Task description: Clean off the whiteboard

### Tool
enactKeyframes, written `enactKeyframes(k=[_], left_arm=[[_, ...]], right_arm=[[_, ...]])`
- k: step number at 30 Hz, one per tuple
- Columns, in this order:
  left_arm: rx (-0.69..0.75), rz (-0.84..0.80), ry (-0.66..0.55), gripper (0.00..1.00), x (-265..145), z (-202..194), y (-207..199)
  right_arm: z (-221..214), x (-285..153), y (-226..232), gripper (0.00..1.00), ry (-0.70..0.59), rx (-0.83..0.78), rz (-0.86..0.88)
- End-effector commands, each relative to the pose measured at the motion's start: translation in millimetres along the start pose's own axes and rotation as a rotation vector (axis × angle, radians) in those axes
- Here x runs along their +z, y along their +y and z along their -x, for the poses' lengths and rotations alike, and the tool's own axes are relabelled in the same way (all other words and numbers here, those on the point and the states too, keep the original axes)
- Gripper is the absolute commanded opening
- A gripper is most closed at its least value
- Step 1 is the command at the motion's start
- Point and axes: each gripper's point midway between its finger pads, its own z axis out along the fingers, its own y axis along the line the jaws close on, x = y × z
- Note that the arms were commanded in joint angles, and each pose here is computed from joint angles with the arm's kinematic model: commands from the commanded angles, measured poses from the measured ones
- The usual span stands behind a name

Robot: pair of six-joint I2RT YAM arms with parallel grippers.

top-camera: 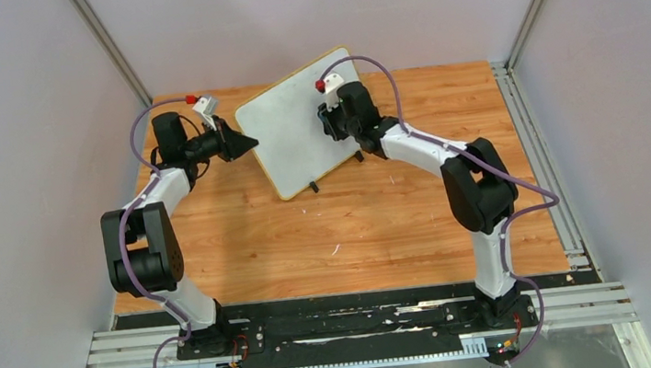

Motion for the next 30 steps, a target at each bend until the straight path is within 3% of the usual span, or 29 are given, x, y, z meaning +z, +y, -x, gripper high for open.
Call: enactKeyframes(k=[1, 16, 22, 30], left_arm=[[0.033, 0.038, 0.044, 0.00, 1.9, -15.8, 8.3], [0.033, 0.034, 0.049, 0.00, 3.6, -18.1, 7.7], [0.035, 0.033, 0.052, 0.00, 2.7, -18.8, 6.8], [0.036, 0.034, 0.058, 0.00, 2.4, -21.4, 7.7]], right_arm=[[8.4, 1.3, 64.8, 0.01, -0.041, -0.021, 0.128], [13.8, -6.2, 160.7, 0.01, -0.061, -0.068, 0.274], [5.8, 3.3, 142.8, 0.00, -0.035, -0.108, 0.209], [-1.1, 8.1, 85.1, 0.01, -0.010, -0.085, 0.118]])
